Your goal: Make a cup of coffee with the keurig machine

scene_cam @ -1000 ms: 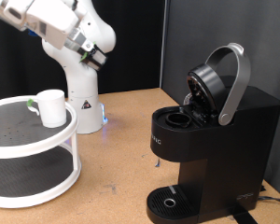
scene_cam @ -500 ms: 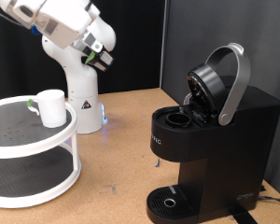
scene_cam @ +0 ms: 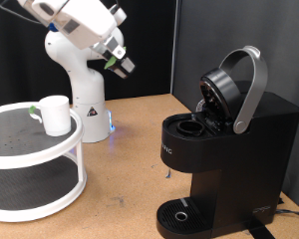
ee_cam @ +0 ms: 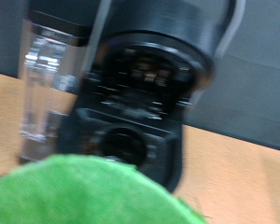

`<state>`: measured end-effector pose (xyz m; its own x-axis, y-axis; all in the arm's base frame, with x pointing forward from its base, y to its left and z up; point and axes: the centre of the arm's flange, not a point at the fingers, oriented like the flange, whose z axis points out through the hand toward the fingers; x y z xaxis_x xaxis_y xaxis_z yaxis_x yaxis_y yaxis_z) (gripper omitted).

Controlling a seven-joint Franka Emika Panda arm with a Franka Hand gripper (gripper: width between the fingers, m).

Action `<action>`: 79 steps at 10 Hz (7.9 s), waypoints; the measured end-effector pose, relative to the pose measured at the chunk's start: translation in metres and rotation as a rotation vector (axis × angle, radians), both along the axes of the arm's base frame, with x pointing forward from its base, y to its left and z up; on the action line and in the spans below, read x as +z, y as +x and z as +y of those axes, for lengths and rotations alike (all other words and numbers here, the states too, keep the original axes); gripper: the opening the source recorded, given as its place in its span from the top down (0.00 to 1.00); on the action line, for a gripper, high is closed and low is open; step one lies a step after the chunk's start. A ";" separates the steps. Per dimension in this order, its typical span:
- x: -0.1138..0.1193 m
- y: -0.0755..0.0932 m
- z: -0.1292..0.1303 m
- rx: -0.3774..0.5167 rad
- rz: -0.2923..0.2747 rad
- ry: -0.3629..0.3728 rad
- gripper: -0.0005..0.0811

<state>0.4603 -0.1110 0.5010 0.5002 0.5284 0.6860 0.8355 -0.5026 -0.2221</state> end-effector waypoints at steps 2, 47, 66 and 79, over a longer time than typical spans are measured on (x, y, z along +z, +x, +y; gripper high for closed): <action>0.007 0.010 0.010 -0.049 -0.049 0.005 0.39; -0.096 0.039 0.136 0.033 0.125 -0.109 0.39; -0.106 0.050 0.157 0.051 0.161 -0.142 0.08; -0.090 0.061 0.150 0.051 0.174 -0.113 0.01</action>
<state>0.5210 0.0393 0.4107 0.5765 0.6252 0.5261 0.8146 -0.4903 -0.3100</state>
